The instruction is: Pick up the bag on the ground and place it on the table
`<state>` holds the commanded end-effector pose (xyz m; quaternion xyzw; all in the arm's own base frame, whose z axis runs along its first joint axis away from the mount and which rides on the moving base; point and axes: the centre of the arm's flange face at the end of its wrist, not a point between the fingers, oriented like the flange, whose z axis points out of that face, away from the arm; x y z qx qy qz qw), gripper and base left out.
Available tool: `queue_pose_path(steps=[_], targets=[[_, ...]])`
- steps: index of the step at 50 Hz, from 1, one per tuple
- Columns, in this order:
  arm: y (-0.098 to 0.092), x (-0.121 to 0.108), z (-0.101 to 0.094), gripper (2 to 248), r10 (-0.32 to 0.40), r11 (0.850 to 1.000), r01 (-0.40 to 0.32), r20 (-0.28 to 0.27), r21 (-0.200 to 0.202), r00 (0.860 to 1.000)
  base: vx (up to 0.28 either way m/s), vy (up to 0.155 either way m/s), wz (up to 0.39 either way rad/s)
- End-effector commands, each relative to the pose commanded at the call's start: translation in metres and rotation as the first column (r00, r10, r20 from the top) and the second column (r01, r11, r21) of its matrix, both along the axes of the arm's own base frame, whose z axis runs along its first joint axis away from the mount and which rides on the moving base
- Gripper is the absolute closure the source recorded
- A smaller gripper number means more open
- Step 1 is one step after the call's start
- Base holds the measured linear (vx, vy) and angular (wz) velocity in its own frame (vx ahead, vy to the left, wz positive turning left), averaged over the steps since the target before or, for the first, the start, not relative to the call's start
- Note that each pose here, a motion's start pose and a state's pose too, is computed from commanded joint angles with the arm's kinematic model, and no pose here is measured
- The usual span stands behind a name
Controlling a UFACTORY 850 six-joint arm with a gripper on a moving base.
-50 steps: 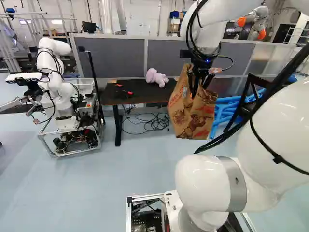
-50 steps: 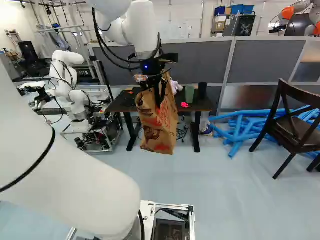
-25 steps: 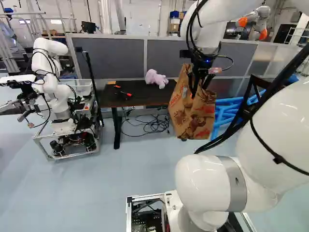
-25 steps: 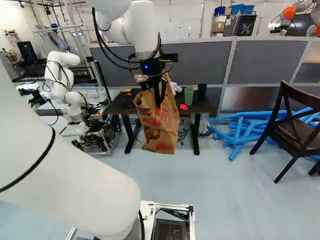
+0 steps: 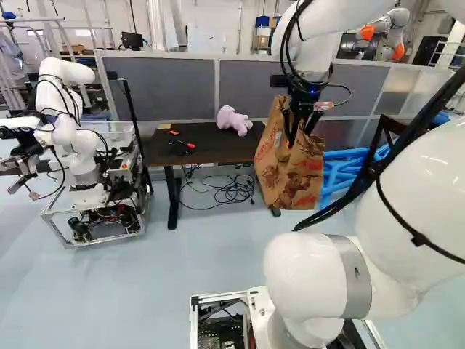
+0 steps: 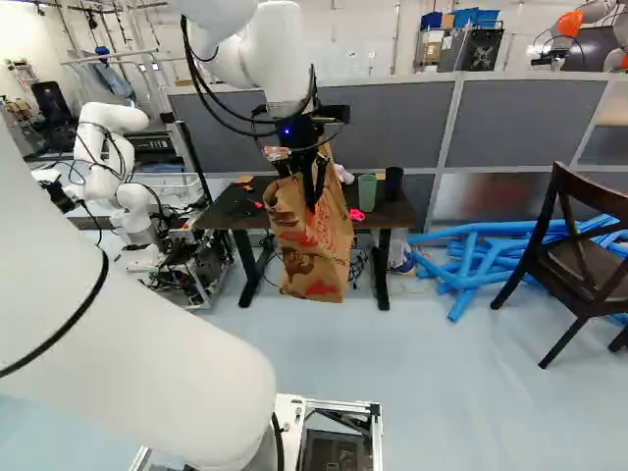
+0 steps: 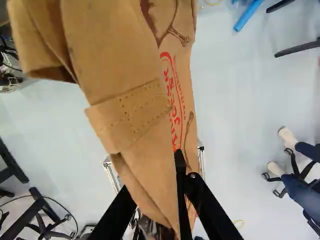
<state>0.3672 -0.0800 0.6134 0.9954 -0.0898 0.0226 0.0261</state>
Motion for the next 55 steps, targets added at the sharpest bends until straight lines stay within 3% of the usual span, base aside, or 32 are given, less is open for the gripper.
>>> queue_pose_path(steps=[15,55], targets=[[0.0,0.0,0.0,224,0.0,1.0,0.0,0.0,0.0,1.0,0.11,-0.044,0.016],[0.0,0.0,0.0,224,0.0,1.0,0.0,0.0,0.0,1.0,0.114,-0.011,0.159]])
